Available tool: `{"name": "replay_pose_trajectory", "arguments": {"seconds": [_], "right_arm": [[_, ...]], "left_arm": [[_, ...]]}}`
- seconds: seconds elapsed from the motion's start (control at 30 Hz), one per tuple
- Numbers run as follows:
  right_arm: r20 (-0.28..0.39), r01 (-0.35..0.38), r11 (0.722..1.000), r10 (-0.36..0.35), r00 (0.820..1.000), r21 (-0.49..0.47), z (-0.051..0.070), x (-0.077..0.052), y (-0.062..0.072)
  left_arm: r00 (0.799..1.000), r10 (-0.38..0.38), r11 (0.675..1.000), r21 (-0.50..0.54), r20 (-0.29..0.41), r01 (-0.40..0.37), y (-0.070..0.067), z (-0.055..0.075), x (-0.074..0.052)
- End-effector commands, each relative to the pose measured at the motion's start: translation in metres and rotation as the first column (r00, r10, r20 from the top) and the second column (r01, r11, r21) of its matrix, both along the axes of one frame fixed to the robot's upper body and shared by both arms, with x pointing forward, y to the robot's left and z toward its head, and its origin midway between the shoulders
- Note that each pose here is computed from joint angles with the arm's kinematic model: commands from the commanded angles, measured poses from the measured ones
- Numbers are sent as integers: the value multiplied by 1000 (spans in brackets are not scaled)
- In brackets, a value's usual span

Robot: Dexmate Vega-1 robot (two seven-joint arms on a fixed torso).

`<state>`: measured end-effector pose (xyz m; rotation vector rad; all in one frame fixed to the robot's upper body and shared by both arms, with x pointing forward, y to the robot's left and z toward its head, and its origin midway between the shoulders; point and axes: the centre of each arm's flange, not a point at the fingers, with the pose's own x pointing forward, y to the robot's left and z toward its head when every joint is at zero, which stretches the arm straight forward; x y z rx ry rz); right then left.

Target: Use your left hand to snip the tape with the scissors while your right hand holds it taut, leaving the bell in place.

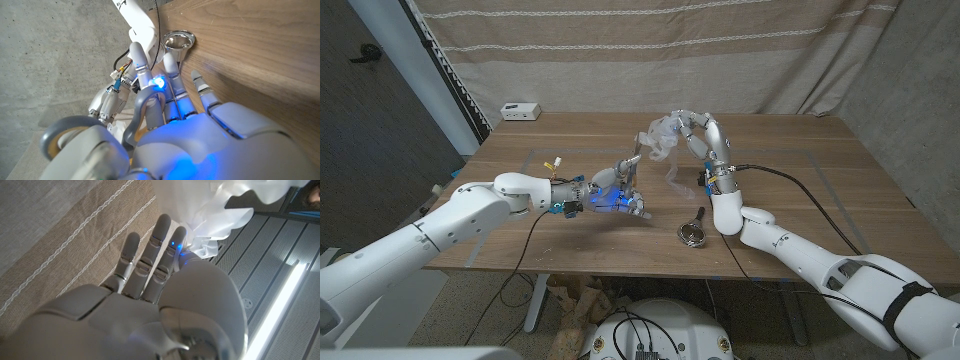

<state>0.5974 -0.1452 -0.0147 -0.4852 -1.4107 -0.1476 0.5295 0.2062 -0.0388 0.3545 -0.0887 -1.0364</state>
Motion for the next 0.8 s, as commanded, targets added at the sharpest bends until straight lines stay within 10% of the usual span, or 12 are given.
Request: {"name": "replay_pose_trajectory", "arguments": {"seconds": [0.03,0.8], "right_arm": [[6,0,1000,0,1000,8,1,-3,-4],[20,-2,1000,2,1000,10,3,-7,-6]], "left_arm": [[1000,-14,1000,8,-5,14,-4,-1,2],[1000,-14,999,52,-2,14,-6,2,5]]}}
